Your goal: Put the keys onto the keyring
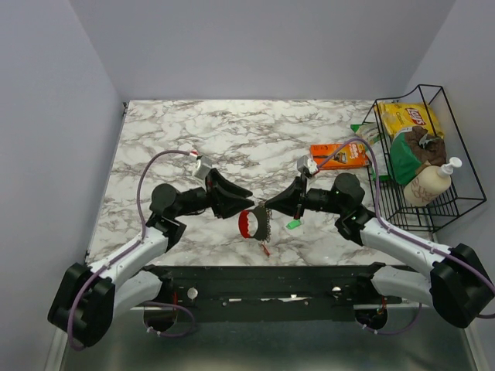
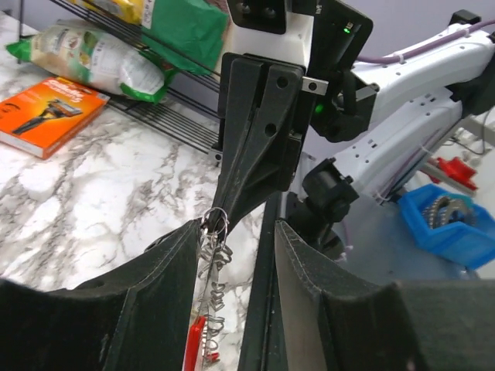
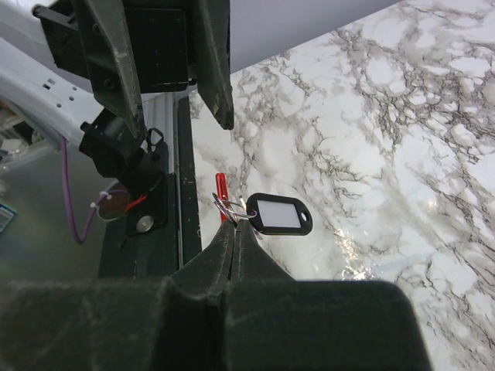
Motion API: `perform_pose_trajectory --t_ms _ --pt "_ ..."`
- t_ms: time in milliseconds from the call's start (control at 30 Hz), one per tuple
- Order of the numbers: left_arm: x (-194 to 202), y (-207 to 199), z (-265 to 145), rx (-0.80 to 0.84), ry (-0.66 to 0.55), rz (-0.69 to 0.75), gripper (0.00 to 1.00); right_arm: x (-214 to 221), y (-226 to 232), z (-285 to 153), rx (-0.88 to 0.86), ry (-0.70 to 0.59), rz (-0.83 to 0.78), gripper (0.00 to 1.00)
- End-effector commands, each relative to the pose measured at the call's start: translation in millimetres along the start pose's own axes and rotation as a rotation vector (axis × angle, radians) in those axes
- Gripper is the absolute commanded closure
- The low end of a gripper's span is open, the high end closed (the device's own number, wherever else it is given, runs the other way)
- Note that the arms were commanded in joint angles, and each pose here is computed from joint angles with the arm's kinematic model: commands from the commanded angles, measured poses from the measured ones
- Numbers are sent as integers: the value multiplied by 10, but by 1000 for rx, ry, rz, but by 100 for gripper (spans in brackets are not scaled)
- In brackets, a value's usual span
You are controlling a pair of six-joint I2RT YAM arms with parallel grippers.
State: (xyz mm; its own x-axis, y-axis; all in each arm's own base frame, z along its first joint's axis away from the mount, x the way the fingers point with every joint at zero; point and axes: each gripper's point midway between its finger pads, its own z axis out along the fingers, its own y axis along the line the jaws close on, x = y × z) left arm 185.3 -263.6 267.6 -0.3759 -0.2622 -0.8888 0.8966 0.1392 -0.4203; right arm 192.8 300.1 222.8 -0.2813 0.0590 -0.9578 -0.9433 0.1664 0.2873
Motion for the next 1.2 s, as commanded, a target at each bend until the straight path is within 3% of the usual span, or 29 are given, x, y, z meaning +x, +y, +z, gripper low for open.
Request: perform_pose_trajectory --t_ms 0,267,633,900,1167 --pt "-20 -281 -6 188 15 -105 48 -261 40 24 2 -67 -38 100" --pt "11 -291 29 263 21 -140 50 -278 20 24 15 -70 -37 100" --pt "228 166 51 3 118 -84 52 -287 16 20 18 -68 -42 100" --pt "307 197 155 -7 156 -67 53 -285 31 23 13 -67 -41 100" --pt "280 164 197 4 152 -52 60 -279 22 17 17 -65 -43 100"
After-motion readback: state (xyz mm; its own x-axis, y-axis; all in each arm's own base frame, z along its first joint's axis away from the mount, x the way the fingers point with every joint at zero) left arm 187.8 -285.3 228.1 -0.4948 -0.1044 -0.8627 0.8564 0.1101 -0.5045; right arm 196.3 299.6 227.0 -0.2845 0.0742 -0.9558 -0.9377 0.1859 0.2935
